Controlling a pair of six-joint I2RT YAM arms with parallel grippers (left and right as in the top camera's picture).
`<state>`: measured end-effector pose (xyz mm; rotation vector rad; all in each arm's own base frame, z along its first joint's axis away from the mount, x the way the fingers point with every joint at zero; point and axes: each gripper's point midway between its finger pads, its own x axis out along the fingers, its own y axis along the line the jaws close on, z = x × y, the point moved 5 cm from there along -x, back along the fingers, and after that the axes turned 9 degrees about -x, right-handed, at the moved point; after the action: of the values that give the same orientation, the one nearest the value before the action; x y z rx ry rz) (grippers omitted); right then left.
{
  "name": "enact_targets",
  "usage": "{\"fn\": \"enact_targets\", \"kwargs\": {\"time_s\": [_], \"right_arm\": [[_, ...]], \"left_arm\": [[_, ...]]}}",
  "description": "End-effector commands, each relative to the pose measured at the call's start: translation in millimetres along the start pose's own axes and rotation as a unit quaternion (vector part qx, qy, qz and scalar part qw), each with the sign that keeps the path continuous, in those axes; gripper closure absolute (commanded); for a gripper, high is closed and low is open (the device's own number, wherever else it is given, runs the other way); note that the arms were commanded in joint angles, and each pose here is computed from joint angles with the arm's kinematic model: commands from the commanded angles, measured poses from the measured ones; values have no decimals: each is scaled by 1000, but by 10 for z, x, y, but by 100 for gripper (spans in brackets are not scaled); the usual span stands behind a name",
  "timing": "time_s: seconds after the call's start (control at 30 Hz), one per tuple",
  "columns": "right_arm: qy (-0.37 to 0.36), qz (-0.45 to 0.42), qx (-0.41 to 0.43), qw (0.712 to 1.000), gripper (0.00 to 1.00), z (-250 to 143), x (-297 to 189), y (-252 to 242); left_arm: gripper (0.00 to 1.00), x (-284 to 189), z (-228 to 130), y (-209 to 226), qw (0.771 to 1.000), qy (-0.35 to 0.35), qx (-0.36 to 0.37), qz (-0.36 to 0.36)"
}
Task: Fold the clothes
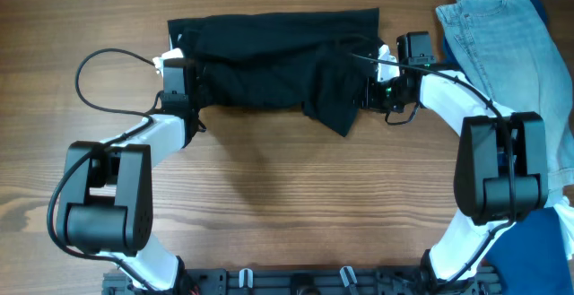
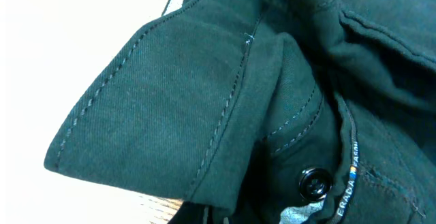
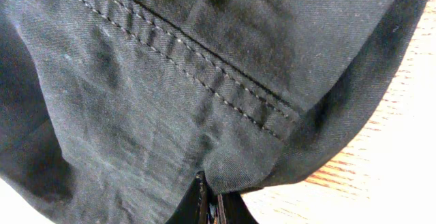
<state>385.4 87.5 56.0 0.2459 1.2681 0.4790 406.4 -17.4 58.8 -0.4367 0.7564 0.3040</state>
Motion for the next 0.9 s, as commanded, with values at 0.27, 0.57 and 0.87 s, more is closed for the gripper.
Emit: {"fn": "enact_targets", "kwargs": {"time_s": [0.27, 0.57, 0.87], "right_arm": [[87, 5, 20, 996, 96, -340, -4, 23], [156, -21, 35, 987, 96, -613, -73, -18], [191, -21, 51, 980, 96, -746, -120, 1]], "left_arm": [[96, -192, -817, 435, 971, 213, -13, 110], [96, -611, -1358, 540, 920, 351, 42, 170], [96, -1012, -1874, 399, 873, 448, 94, 168]]}}
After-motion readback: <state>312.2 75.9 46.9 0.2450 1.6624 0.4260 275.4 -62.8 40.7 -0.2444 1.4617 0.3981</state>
